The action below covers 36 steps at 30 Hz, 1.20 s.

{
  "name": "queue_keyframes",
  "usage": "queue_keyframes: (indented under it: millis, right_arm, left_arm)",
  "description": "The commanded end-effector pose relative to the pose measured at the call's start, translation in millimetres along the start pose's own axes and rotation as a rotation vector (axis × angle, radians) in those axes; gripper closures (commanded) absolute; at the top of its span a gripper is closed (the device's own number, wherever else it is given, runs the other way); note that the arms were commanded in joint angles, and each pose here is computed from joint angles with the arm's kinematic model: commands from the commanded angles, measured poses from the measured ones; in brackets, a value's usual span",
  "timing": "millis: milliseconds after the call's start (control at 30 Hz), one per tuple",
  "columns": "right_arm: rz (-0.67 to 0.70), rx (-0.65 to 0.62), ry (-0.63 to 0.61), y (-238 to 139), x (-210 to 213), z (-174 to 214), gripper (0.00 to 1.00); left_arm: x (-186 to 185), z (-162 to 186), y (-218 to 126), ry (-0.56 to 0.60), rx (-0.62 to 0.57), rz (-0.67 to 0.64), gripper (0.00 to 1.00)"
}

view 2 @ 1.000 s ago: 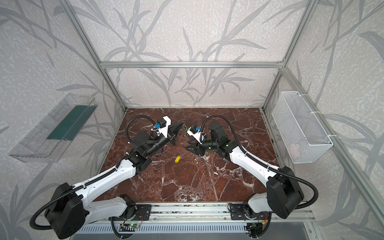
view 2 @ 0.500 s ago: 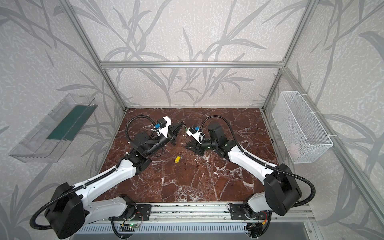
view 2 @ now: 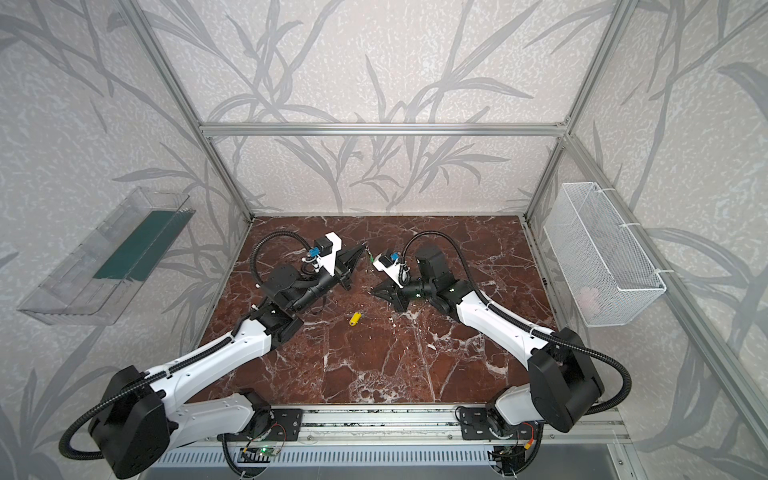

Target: Put the keys on the keyring

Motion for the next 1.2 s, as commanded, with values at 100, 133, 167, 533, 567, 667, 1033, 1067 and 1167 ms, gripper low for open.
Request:
queue_keyframes:
  millis: [100,133,167,533,567,667,1033,1067,1167]
  right_arm:
    - [0.028,-0.055,0.060,-18.4,-0.1,-15.4,1.00]
    - [0.031,-0.060,0.066,-20.0,-0.2,-16.6,1.00]
    - [0.032,-0.063,0.074,-21.2,-0.2,-17.2,1.00]
    - [0.035,-0.124,0.173,-35.8,-7.4,-29.8,1.00]
    - [0.035,-0.132,0.181,-37.5,-8.0,-31.2,1.00]
    - [0.042,-0.162,0.211,-44.1,-12.1,-34.9,1.00]
    - [0.005,-0.226,0.243,-56.8,-12.4,-43.0,1.00]
    - [0.012,-0.230,0.250,-57.9,-13.7,-43.4,1.00]
    - [0.029,-0.244,0.266,-61.6,-17.5,-45.1,1.00]
  left_arm:
    - [8.1,-13.3,-14.2,0.061,-0.031,-0.091,1.00]
    - [9.0,-13.0,-15.6,0.065,-0.028,-0.102,1.00]
    - [9.1,-13.1,-16.6,0.069,-0.028,-0.106,1.00]
    - [10.6,-12.3,-22.4,0.086,-0.020,-0.130,1.00]
    - [10.4,-12.3,-22.7,0.088,-0.019,-0.131,1.00]
    - [10.9,-12.4,-24.9,0.091,-0.019,-0.139,1.00]
    - [10.4,-9.3,-26.2,0.096,-0.006,-0.141,1.00]
    - [10.5,-9.6,-26.6,0.097,-0.006,-0.142,1.00]
    - [10.5,-8.8,-28.5,0.100,-0.003,-0.145,1.00]
Point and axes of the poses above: each gripper's point midway between its finger pads, its own y axis out along the fingers, its own x axis along the line the jaws close on, z = x × y, the point moved 7 cm from there along -y, back along the fingers, and after that the axes turned 12 degrees about y, right-handed, at the moved point
